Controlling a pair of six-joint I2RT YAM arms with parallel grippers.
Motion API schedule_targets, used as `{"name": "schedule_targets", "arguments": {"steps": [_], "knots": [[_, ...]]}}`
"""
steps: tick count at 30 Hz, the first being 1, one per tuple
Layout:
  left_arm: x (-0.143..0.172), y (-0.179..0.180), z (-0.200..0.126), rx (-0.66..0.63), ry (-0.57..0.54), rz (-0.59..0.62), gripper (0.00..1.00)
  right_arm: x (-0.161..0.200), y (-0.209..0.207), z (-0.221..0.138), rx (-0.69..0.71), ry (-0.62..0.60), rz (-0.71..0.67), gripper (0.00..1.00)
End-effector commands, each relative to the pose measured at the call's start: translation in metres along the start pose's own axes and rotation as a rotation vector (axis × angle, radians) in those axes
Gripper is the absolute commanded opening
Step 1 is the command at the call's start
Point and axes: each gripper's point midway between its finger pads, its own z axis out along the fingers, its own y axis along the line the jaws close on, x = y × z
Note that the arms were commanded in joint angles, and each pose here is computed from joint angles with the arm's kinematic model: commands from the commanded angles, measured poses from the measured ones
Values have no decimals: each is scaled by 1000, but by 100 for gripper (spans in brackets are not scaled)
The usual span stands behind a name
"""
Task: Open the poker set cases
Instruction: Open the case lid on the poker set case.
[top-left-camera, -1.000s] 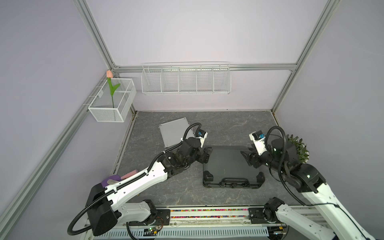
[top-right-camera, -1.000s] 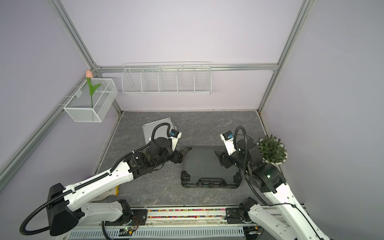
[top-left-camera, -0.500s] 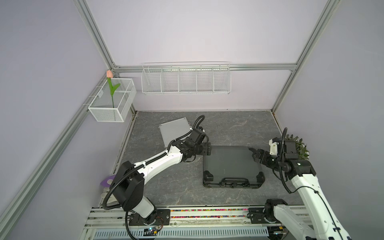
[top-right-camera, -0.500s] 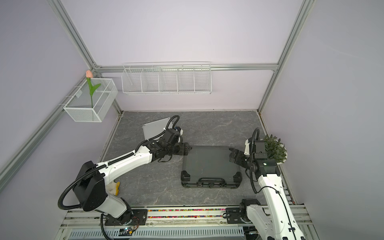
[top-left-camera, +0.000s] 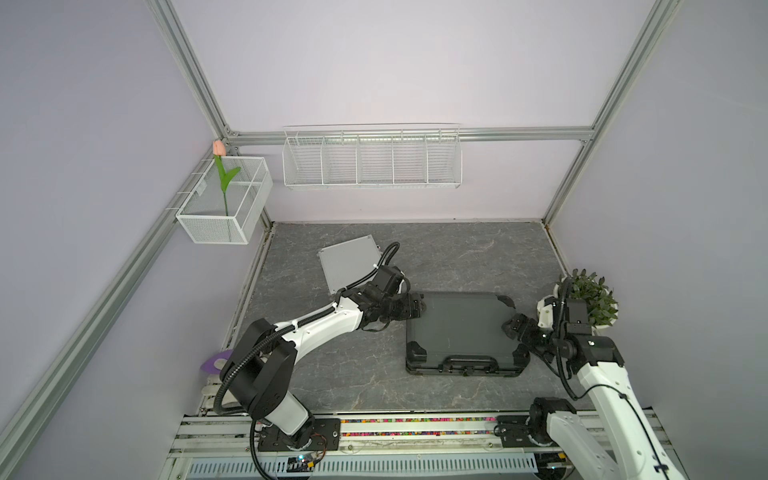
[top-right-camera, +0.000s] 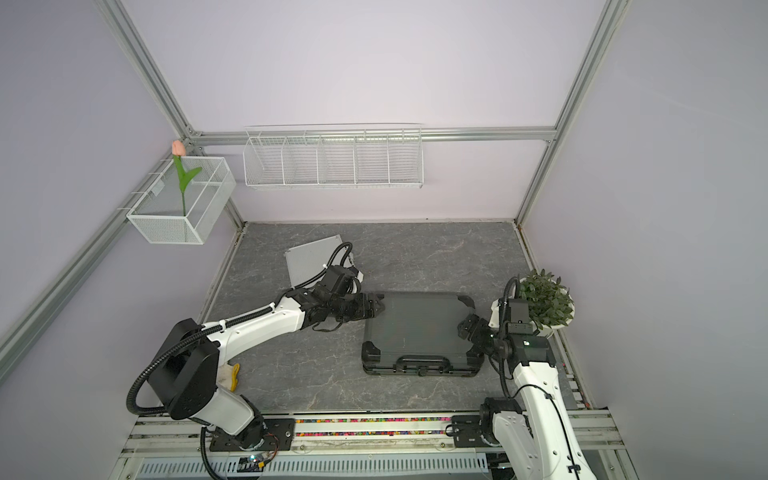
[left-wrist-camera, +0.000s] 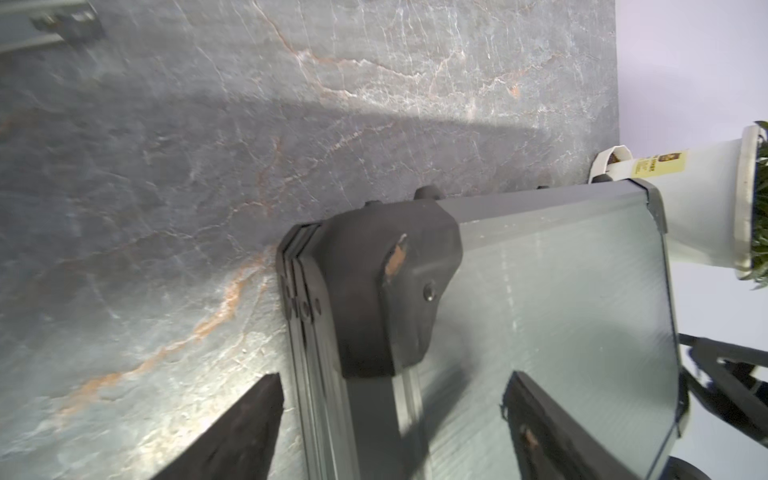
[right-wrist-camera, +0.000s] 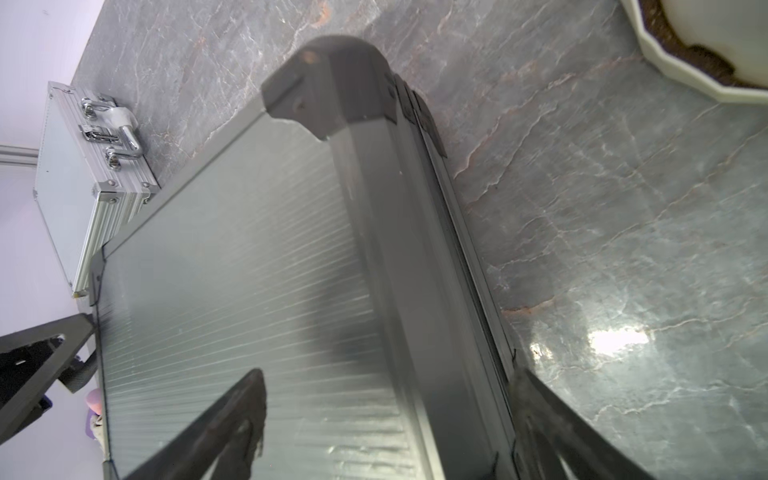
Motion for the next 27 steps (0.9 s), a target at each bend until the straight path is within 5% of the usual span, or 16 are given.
{"name": "schedule_targets", "arguments": {"steps": [1, 27], "knots": [[5, -2, 5, 47, 21, -60, 86, -3, 3, 4, -41, -28, 57, 90], [5, -35, -18, 218, 23, -139, 87, 3, 30, 2, -258, -6, 157, 89]]}}
